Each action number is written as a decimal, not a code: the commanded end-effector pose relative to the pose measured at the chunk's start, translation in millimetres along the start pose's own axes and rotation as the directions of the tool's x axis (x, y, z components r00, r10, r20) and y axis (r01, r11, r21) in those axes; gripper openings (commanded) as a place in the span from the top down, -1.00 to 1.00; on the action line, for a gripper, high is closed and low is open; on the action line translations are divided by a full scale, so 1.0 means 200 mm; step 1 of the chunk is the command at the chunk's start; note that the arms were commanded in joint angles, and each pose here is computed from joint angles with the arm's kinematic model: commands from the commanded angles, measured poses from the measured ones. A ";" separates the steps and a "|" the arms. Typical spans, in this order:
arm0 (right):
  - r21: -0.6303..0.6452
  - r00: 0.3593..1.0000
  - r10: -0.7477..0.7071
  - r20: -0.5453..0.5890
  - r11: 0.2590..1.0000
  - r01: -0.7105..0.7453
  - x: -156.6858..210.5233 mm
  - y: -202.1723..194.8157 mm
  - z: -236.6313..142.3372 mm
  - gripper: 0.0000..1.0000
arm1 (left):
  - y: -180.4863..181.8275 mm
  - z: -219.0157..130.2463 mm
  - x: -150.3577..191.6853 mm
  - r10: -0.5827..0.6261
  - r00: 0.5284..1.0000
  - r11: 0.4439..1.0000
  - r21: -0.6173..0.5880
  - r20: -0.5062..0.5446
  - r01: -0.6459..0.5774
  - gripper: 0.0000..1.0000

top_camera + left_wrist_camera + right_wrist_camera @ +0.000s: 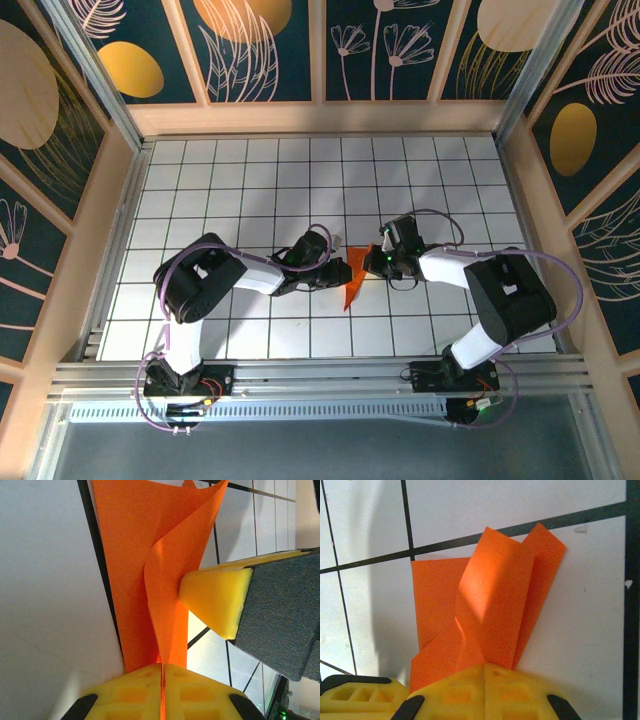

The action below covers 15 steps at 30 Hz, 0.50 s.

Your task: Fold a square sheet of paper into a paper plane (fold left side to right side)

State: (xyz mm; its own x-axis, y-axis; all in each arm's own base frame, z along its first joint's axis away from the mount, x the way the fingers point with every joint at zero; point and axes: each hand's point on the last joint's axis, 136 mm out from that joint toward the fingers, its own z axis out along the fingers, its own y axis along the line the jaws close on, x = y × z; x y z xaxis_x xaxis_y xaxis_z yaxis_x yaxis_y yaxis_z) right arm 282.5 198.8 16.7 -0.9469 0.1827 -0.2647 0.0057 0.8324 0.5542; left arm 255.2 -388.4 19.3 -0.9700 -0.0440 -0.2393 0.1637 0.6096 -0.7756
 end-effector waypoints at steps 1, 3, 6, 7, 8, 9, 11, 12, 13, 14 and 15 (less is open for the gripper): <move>0.072 0.997 0.028 -0.073 0.997 -0.023 0.12 -0.13 0.04 1.00 | 0.12 0.01 0.09 -0.003 1.000 0.996 -0.090 -0.023 0.000 0.77; 0.081 0.996 0.027 -0.085 0.997 -0.020 0.14 -0.15 0.04 1.00 | 0.07 -0.03 0.06 0.011 1.000 0.997 -0.083 0.006 -0.010 0.73; 0.092 0.995 0.025 -0.096 0.996 -0.016 0.16 -0.17 0.05 1.00 | 0.00 -0.11 0.01 0.037 0.998 0.995 -0.092 0.047 -0.033 0.61; 0.091 0.995 0.024 -0.096 0.996 -0.015 0.17 -0.17 0.05 1.00 | -0.03 -0.14 -0.01 0.045 0.997 0.995 -0.090 0.062 -0.039 0.56; 0.091 0.995 0.025 -0.097 0.996 -0.016 0.17 -0.18 0.05 1.00 | -0.05 -0.17 -0.03 0.050 0.996 0.995 -0.092 0.080 -0.042 0.51; 0.090 0.995 0.023 -0.098 0.996 -0.014 0.17 -0.17 0.05 1.00 | -0.08 -0.20 -0.05 0.057 0.994 0.994 -0.093 0.093 -0.048 0.47; 0.087 0.995 0.023 -0.097 0.996 -0.015 0.17 -0.18 0.05 1.00 | -0.11 -0.25 -0.07 0.064 0.992 0.994 -0.096 0.108 -0.054 0.42; 0.086 0.995 0.022 -0.098 0.996 -0.014 0.17 -0.17 0.05 1.00 | -0.15 -0.28 -0.08 0.069 0.991 0.994 -0.086 0.118 -0.059 0.42; 0.082 0.995 0.019 -0.095 0.997 -0.012 0.17 -0.17 0.05 1.00 | -0.17 -0.30 -0.08 0.071 0.991 0.995 -0.079 0.117 -0.062 0.42; 0.079 0.995 0.017 -0.096 0.997 -0.009 0.17 -0.17 0.05 1.00 | -0.18 -0.31 -0.07 0.070 0.991 0.996 -0.068 0.112 -0.063 0.45; 0.082 0.995 0.017 -0.098 0.997 -0.009 0.17 -0.17 0.05 1.00 | -0.20 -0.32 -0.06 0.067 0.992 0.997 -0.051 0.107 -0.061 0.50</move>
State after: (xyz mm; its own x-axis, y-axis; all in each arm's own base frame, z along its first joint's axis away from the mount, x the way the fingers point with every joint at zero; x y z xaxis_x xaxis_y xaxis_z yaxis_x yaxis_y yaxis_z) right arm 282.8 200.5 15.8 -0.9440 0.1737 -0.2807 -0.0167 0.8241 0.5661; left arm 253.2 -369.2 88.8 -0.9293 -0.0978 -0.3561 0.2183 0.6324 -0.7433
